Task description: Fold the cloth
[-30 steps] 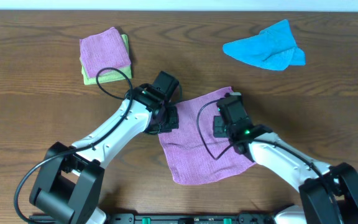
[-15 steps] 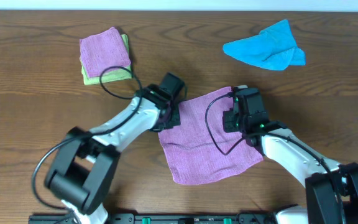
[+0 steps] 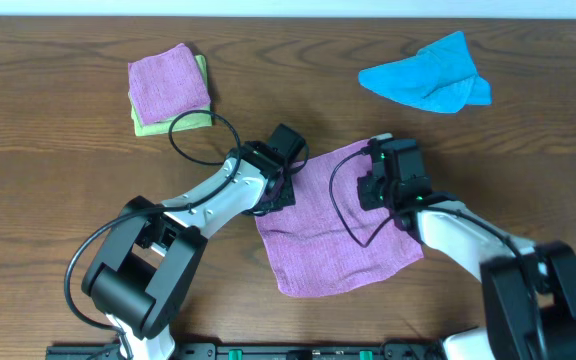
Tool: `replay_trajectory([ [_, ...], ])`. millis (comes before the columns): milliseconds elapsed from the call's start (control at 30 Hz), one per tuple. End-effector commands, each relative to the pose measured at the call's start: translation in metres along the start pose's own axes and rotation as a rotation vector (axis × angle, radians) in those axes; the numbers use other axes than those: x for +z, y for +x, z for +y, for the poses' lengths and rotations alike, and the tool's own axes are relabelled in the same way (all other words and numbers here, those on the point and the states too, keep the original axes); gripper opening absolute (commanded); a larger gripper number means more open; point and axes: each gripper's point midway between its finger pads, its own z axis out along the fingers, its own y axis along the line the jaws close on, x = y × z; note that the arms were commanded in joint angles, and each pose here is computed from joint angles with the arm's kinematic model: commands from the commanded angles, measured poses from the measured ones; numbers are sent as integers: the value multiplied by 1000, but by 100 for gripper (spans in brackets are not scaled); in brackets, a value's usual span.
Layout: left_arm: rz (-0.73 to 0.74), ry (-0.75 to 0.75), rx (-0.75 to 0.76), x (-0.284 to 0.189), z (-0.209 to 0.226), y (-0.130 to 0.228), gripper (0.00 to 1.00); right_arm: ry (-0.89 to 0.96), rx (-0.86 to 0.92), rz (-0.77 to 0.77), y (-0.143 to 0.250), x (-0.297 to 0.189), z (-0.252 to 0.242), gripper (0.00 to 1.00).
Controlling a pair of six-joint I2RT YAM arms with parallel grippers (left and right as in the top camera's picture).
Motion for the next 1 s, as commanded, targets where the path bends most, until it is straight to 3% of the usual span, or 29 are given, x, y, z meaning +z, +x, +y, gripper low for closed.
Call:
replay_trajectory([
  [0, -52, -54, -13, 2, 8, -12, 6, 0, -19, 16, 2, 7, -2, 1],
  [300, -95, -102, -19, 11, 16, -22, 6, 5, -6, 86, 20, 8, -3, 1],
  [700, -122, -77, -77, 41, 22, -45, 6, 54, 218, 270, 65, -1, -7, 1],
  [967, -202, 4, -139, 40, 21, -79, 6, 66, 214, 184, 45, 4, -10, 1],
])
